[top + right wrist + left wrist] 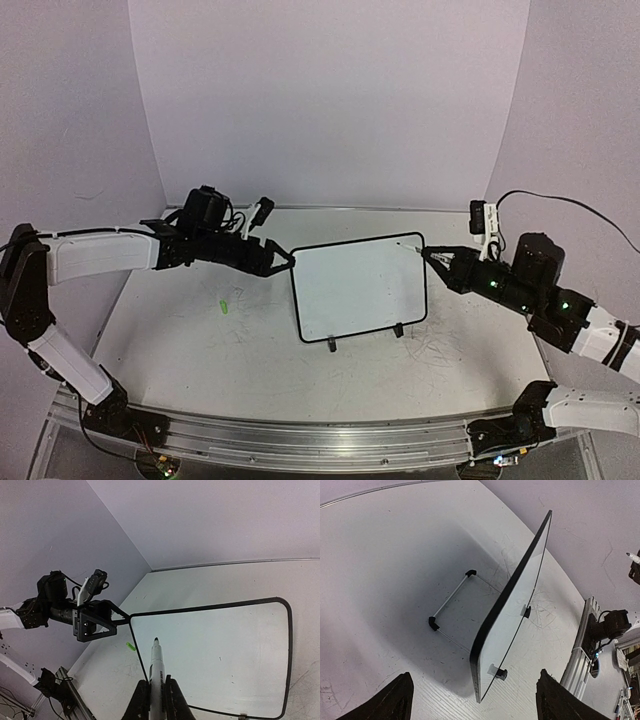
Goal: Write a sentence on the whiteboard
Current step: Hold the whiteboard at the center of the board.
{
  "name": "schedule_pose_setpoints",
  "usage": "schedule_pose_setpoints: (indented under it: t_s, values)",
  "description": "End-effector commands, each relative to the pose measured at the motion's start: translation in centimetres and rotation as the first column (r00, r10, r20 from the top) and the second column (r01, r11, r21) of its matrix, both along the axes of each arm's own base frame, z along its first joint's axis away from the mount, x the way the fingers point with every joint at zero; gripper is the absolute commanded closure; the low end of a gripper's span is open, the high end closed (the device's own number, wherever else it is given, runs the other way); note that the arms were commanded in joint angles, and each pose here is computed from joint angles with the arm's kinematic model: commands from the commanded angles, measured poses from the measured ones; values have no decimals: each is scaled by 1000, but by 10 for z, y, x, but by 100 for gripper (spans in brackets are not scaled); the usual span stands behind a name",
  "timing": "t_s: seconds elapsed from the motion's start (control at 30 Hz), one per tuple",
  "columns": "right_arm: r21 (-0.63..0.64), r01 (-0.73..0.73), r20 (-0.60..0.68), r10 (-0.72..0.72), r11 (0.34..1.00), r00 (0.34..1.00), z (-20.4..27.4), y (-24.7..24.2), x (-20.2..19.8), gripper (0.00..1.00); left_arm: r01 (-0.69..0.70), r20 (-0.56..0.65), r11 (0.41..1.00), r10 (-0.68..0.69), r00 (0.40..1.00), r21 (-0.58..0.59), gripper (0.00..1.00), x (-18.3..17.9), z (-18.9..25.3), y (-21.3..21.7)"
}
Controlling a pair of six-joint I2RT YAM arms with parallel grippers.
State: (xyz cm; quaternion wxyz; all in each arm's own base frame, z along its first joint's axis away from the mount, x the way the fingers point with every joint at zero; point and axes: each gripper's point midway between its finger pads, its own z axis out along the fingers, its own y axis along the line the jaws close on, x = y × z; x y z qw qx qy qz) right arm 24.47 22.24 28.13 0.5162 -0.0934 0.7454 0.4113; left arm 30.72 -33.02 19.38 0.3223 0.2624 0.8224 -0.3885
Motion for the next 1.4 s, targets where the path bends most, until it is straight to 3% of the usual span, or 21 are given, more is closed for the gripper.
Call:
schedule_pose_setpoints:
  t_s: [0.0,0.5,0.77,1.07,1.37]
  values:
    - [50,-23,28,22,998,999,26,4,-2,100,92,89,995,-88,992,-47,15,-6,24,-8]
    - [17,-94,25,94,995,995,38,44,3,100,64,83,997,-60,995,-49,14,-11,22,0]
    - [-155,-20,16,23,988,1000,29,77,-2,100,51,75,998,-48,996,-44,15,-11,22,2]
    - [-247,-33,20,39,968,999,15,82,-13,100,114,50,991,-110,993,-68,30,-20,20,-4]
    - [-264,-59,24,68,963,997,11,88,-16,100,106,22,992,-105,994,-66,27,-11,8,-8]
